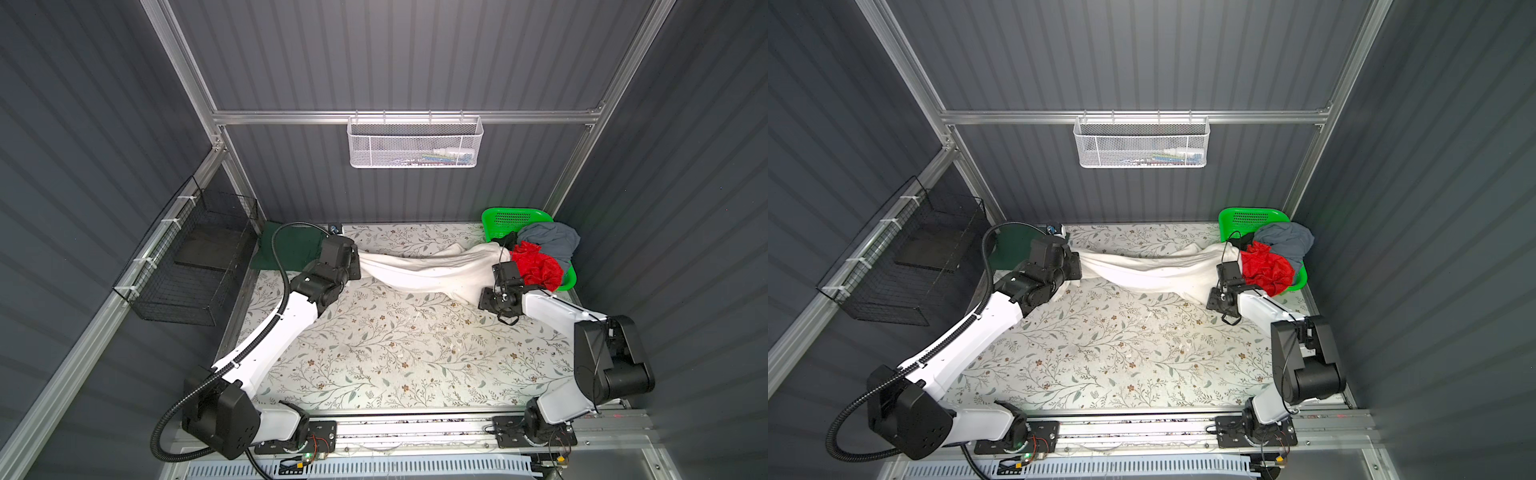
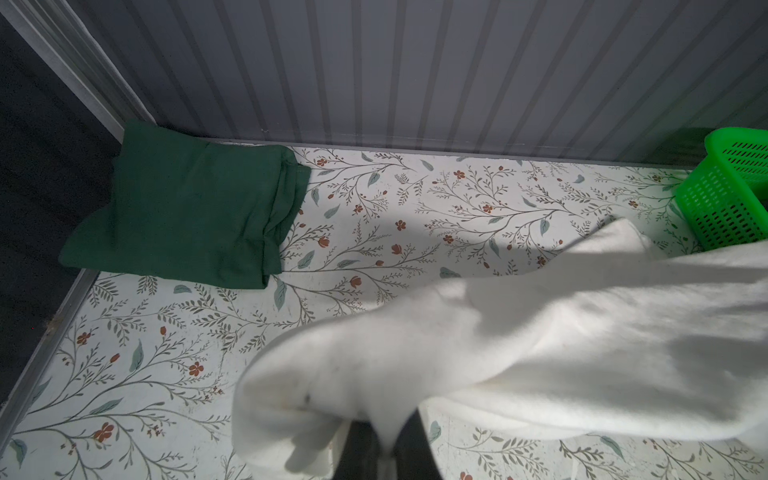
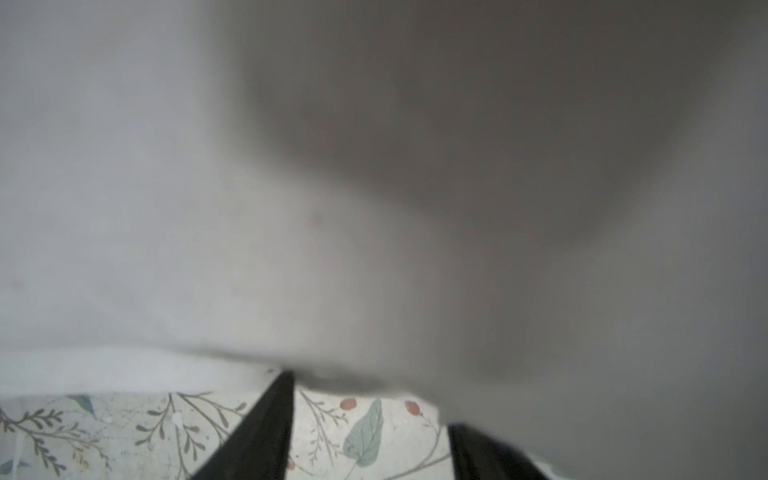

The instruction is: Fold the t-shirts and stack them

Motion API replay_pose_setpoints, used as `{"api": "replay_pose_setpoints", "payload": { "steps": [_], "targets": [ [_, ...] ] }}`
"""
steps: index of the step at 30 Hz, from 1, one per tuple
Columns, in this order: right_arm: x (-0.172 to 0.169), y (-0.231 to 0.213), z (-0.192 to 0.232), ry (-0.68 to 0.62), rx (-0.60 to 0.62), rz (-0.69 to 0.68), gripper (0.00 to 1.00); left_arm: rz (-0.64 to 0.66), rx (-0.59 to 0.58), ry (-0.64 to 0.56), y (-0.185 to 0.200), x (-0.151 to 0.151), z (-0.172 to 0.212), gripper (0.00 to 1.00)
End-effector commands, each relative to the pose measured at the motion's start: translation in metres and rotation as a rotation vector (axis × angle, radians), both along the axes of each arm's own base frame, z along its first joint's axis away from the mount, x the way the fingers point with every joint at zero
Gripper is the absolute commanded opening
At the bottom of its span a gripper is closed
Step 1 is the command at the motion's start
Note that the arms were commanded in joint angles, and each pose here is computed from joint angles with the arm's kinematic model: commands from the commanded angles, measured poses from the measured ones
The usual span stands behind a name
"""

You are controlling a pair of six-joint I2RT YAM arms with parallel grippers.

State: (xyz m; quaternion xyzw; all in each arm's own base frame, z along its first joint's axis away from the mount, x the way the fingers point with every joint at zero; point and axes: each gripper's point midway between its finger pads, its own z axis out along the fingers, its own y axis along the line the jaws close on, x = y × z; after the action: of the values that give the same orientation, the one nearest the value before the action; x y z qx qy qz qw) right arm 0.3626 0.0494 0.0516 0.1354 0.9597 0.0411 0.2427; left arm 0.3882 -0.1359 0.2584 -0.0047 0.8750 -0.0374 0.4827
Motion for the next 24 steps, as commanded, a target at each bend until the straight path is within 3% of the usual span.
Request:
{"api": "replay_pose_setpoints", "payload": {
  "steps": [1, 3, 5, 13, 24],
  "targets": [
    [0.011, 0.003, 0.007, -0.019, 0.003, 0.023, 0.31, 0.015, -0.023, -0.023, 0.005, 0.004, 0.006, 0.0],
    [0.013, 0.004, 0.011, -0.029, 0.005, 0.031, 0.09, 0.017, -0.027, -0.018, 0.007, 0.005, 0.005, 0.0],
    [0.011, 0.006, 0.021, -0.031, 0.017, 0.034, 0.0, 0.02, -0.029, -0.01, 0.009, 0.007, 0.002, 0.0],
    [0.029, 0.032, 0.133, -0.247, 0.162, 0.113, 0.0, 0.05, -0.037, -0.033, 0.019, 0.035, 0.008, 0.0],
    [0.13, 0.049, 0.265, -0.424, 0.162, 0.222, 0.0, -0.072, 0.071, -0.157, -0.012, 0.128, 0.063, 0.0]
  ]
}}
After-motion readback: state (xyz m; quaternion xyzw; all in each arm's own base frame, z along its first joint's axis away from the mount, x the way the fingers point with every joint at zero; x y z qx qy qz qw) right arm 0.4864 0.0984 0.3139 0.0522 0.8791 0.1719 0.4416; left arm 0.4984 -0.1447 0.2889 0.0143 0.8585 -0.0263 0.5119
